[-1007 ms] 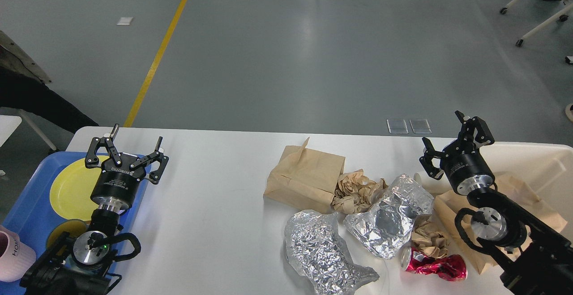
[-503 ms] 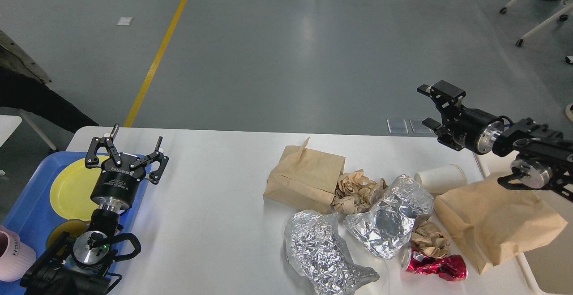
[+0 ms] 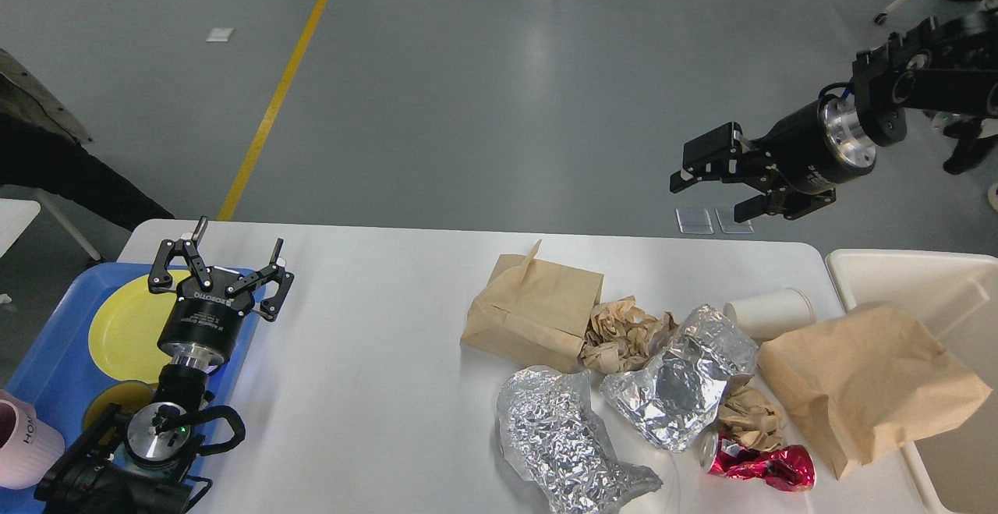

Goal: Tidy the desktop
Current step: 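Lift the brown paper bag and carry it toward the white bin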

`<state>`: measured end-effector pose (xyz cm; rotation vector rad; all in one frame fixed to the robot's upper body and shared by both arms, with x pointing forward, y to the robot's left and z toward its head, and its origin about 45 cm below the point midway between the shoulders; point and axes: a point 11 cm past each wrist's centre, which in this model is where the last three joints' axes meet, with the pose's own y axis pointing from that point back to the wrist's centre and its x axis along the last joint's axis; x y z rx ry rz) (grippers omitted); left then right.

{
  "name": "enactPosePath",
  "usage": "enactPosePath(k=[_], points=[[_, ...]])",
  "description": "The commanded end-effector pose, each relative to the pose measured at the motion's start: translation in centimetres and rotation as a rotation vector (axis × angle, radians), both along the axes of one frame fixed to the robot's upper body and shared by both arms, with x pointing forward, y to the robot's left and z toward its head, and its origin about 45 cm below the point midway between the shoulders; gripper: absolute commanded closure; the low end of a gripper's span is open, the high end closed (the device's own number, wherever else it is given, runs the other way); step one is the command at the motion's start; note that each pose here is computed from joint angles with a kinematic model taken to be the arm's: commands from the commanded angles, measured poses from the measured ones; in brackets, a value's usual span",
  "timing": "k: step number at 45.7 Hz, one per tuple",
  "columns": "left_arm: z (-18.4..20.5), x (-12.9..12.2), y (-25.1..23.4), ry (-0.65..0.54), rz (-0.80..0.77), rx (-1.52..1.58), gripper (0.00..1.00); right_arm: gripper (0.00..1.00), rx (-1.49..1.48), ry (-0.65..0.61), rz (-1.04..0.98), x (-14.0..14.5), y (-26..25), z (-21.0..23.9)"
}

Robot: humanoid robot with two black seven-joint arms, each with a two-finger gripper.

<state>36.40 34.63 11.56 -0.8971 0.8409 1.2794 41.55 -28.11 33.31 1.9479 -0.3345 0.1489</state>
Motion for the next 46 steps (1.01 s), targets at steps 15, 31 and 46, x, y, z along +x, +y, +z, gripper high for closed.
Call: enactPosePath(k=[15, 31, 46], points=[[0.0, 0.0, 0.0, -0.001, 0.001, 0.0, 0.03, 0.0, -0.495, 0.15, 0.055, -11.5, 0.4, 7.3], [0.0, 0.0, 0.0, 0.0, 0.0, 0.0, 0.03, 0.0, -0.477, 0.221, -0.008, -12.8, -2.3, 7.8], [0.0, 0.0, 0.0, -0.001, 0.002, -0.002, 0.03, 0.0, -0.481, 0.225, -0.397, -10.4, -15.8, 1.3]])
